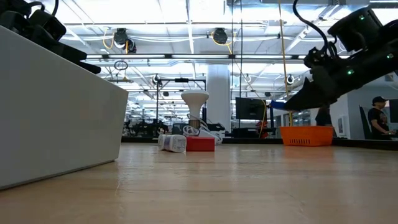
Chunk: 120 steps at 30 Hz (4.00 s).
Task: Pick & Place Office items
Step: Put the blue digital clock into the orange bin
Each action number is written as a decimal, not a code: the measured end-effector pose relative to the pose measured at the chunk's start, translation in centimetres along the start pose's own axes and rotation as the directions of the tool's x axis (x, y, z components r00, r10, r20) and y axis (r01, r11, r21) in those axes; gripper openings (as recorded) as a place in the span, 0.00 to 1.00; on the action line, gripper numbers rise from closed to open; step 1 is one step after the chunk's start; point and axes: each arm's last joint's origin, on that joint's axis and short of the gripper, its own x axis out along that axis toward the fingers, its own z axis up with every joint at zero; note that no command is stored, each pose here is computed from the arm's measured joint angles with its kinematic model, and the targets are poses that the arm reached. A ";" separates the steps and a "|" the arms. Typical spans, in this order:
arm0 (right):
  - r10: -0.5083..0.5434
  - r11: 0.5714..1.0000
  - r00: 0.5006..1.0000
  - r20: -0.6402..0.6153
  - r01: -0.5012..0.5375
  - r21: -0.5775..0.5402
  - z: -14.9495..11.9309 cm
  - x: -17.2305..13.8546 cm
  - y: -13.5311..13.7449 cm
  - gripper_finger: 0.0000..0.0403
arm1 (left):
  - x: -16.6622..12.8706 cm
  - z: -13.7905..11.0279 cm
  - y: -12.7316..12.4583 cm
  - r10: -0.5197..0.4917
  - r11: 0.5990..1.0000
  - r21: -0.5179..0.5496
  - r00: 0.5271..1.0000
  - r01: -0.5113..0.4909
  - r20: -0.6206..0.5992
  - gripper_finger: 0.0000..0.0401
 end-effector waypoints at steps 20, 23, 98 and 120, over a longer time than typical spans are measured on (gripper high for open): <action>-0.223 0.964 0.975 0.014 0.218 0.153 0.4 0.6 -2.8 0.39 | 0.0 0.0 0.0 0.000 1.000 0.000 1.000 0.000 0.000 0.67; -0.248 0.956 0.969 0.013 0.242 0.164 0.5 0.7 -3.2 0.40 | 0.0 0.0 0.0 0.000 1.000 0.000 1.000 0.000 0.000 0.67; -0.595 0.744 0.797 -0.101 0.594 0.306 3.7 0.3 -13.1 0.38 | 0.0 0.0 0.0 0.000 1.000 0.000 1.000 0.000 0.000 0.67; -0.554 0.744 0.789 -0.267 0.613 0.267 1.4 3.2 -14.2 0.38 | 0.0 0.0 0.0 0.000 1.000 0.000 1.000 0.000 0.000 0.67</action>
